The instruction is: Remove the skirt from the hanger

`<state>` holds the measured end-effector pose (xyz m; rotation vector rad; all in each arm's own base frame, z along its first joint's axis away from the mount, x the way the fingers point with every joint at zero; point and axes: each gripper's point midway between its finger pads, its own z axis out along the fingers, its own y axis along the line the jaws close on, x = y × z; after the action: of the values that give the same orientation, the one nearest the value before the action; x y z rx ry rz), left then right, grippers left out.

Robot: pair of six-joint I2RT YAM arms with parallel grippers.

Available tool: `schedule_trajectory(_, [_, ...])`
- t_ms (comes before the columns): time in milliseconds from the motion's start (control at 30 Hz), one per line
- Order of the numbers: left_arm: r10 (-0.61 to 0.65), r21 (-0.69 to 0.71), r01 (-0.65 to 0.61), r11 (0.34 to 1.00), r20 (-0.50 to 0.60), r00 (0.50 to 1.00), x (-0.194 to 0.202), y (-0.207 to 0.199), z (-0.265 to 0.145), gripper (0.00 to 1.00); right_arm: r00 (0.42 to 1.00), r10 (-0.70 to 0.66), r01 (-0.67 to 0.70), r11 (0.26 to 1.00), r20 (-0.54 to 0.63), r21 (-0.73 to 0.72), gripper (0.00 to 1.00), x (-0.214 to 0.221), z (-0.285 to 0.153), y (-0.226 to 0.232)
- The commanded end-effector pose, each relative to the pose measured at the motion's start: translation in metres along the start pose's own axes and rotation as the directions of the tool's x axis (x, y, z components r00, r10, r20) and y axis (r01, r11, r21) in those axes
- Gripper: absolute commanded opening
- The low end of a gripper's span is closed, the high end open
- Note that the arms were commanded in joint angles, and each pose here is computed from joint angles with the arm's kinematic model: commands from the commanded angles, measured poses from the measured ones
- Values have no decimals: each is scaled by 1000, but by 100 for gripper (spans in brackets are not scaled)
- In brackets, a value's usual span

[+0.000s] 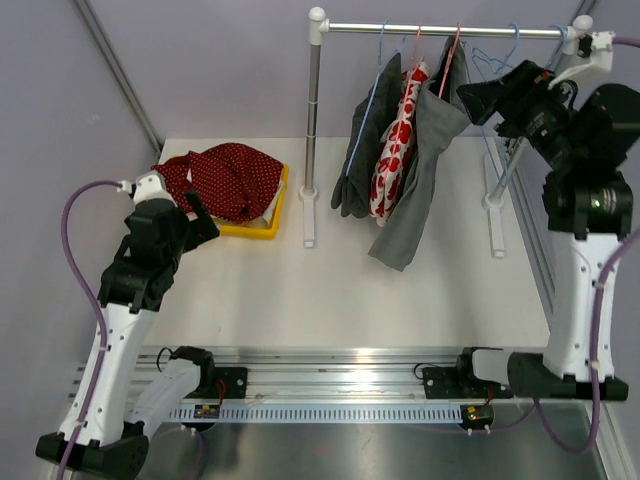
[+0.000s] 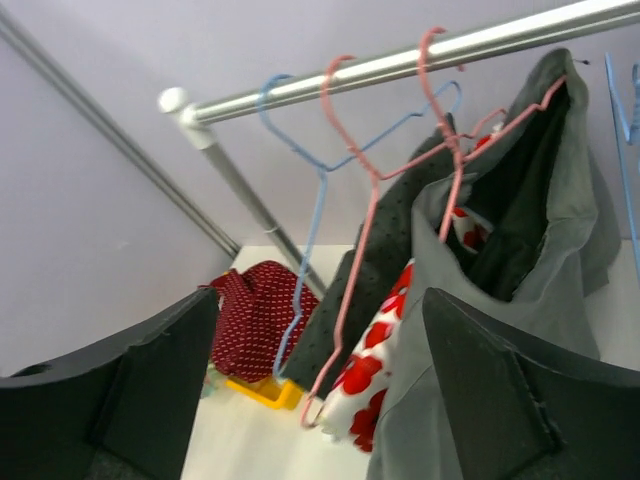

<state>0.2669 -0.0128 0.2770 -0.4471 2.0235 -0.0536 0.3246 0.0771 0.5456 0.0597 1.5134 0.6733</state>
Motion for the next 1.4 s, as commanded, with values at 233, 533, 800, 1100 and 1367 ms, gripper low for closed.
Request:
schedule_trajectory(233, [71, 50, -66, 997, -102, 992, 66, 15, -18, 99, 1000, -9, 12, 991, -18, 134, 72, 5, 98, -68])
schedule_trajectory(533, [79, 71, -72, 995, -99, 992, 70, 12, -12, 99, 998, -38, 45, 991, -58, 130, 68, 37, 145, -63])
schedule_trajectory(800, [80, 77, -73, 994, -93, 992, 70, 11, -12, 99, 994, -91, 103, 976, -67, 191, 64, 58, 167, -64])
schedule_trajectory(1100, [83, 88, -75, 993, -93, 992, 71, 9, -11, 99, 993, -113, 115, 979, -22, 171, 65, 40, 140, -42])
schedule_trajectory(1367, [84, 91, -75, 993, -91, 992, 71, 9, -12, 99, 988, -141, 130, 980, 64, 153, 67, 14, 110, -25])
